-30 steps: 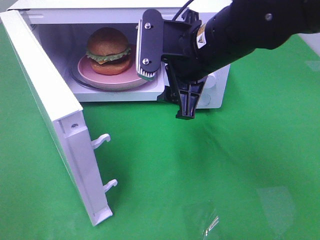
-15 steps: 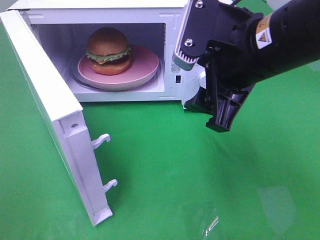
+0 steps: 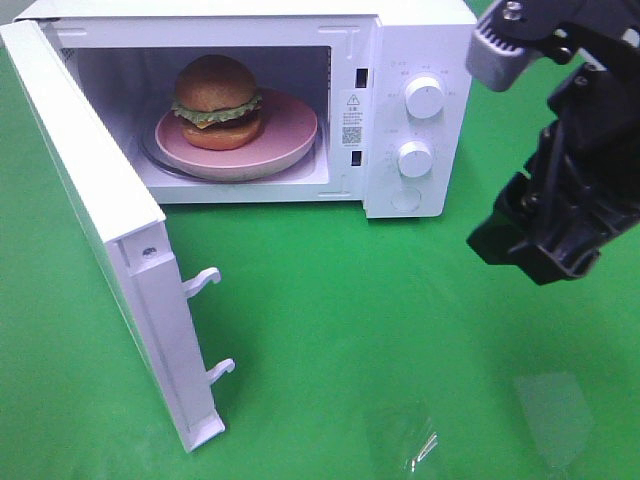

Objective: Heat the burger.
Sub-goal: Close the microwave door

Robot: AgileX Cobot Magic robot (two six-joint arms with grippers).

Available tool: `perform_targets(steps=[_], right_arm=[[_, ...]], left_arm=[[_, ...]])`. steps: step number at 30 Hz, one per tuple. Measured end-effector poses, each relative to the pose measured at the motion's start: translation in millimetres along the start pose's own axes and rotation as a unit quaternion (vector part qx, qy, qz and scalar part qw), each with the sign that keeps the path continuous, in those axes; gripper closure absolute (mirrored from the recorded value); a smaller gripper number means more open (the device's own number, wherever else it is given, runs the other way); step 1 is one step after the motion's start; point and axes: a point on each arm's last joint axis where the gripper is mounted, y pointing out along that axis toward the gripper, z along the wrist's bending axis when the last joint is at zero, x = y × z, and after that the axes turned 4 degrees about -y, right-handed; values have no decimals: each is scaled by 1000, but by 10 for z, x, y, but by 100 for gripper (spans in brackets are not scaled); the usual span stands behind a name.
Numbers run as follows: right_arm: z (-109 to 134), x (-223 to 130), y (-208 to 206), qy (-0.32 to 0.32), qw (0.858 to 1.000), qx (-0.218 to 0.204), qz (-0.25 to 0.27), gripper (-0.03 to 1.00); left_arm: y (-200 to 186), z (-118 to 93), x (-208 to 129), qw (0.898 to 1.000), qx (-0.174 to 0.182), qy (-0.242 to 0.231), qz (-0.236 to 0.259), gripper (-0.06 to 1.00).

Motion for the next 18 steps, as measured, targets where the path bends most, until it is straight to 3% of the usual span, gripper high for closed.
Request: perform_targets(steps=[3, 8, 18], right_arm=[[-10, -133, -169, 27, 999, -6, 35, 23], [-21, -235, -376, 46, 998, -15, 35, 23], [-17, -501, -924, 89, 995, -37, -33, 23]], left_arm=[[0, 0, 0, 1000, 0, 0, 0, -5], [0, 0, 0, 1000, 0, 0, 0, -5], [0, 0, 0, 1000, 0, 0, 0, -5]])
